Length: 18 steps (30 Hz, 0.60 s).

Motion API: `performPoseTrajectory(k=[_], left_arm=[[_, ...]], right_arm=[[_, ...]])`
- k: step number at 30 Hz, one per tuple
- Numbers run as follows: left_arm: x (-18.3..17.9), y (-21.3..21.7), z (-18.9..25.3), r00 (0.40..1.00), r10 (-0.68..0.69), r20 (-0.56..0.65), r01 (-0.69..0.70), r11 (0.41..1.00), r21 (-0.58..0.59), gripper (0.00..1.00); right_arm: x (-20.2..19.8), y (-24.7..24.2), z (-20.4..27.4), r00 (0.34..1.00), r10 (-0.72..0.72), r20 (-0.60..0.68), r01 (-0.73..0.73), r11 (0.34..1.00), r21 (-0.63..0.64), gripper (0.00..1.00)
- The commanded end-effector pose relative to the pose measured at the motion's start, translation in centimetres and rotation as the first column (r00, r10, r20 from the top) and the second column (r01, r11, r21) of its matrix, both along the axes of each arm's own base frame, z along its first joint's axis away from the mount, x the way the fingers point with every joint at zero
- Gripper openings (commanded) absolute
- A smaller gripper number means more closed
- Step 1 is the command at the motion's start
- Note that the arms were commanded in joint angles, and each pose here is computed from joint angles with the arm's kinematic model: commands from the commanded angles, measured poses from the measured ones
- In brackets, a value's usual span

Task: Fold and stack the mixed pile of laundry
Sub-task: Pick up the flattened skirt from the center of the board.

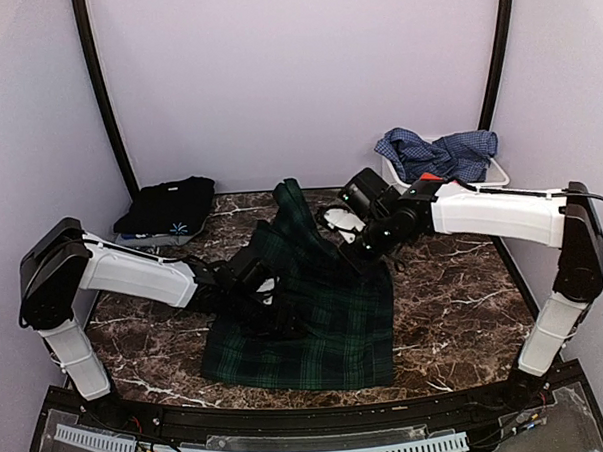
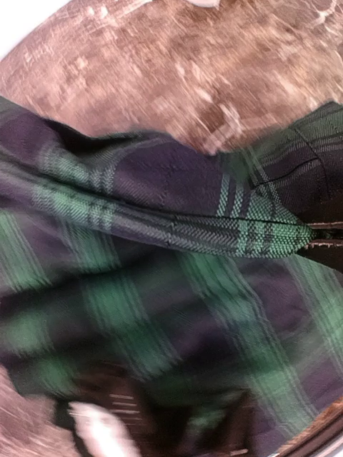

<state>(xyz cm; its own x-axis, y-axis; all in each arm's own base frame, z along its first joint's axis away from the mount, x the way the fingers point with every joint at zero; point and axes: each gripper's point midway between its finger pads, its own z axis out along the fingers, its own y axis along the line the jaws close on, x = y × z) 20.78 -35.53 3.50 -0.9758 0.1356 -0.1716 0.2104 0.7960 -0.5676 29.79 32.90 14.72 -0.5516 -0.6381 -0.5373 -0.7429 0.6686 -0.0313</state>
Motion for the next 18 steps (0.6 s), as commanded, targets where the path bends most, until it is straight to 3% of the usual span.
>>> performPoseTrajectory(k=[1,6,10,13,18], left_arm=[[-0.9,3.4,1.3,0.998,0.024,0.065,-0.027,0.998,0.050,0.68],[2.6,4.6,11.4,0.940,0.100,0.327,-0.093,0.995,-0.038,0.77],[6.4,5.4,15.4,0.901,0.212,0.379,-0.189,0.977,-0.096,0.91],[7.9,4.3,14.4,0.910,0.221,0.351,-0.212,0.975,-0.063,0.96],[9.2,3.2,12.4,0.917,0.283,0.282,-0.281,0.959,-0.047,0.96]], right_arm=[[-4.0,-1.6,-3.2,1.000,-0.009,-0.026,0.007,0.997,-0.072,0.00],[-5.9,-3.6,-7.3,0.997,-0.038,-0.074,0.029,0.992,-0.119,0.00],[-6.0,-3.5,-7.6,0.997,-0.042,-0.071,0.035,0.994,-0.100,0.00],[-5.4,-3.0,-7.3,0.997,-0.040,-0.058,0.034,0.994,-0.101,0.00],[-4.1,-2.2,-6.4,0.999,-0.045,-0.023,0.043,0.994,-0.102,0.00]])
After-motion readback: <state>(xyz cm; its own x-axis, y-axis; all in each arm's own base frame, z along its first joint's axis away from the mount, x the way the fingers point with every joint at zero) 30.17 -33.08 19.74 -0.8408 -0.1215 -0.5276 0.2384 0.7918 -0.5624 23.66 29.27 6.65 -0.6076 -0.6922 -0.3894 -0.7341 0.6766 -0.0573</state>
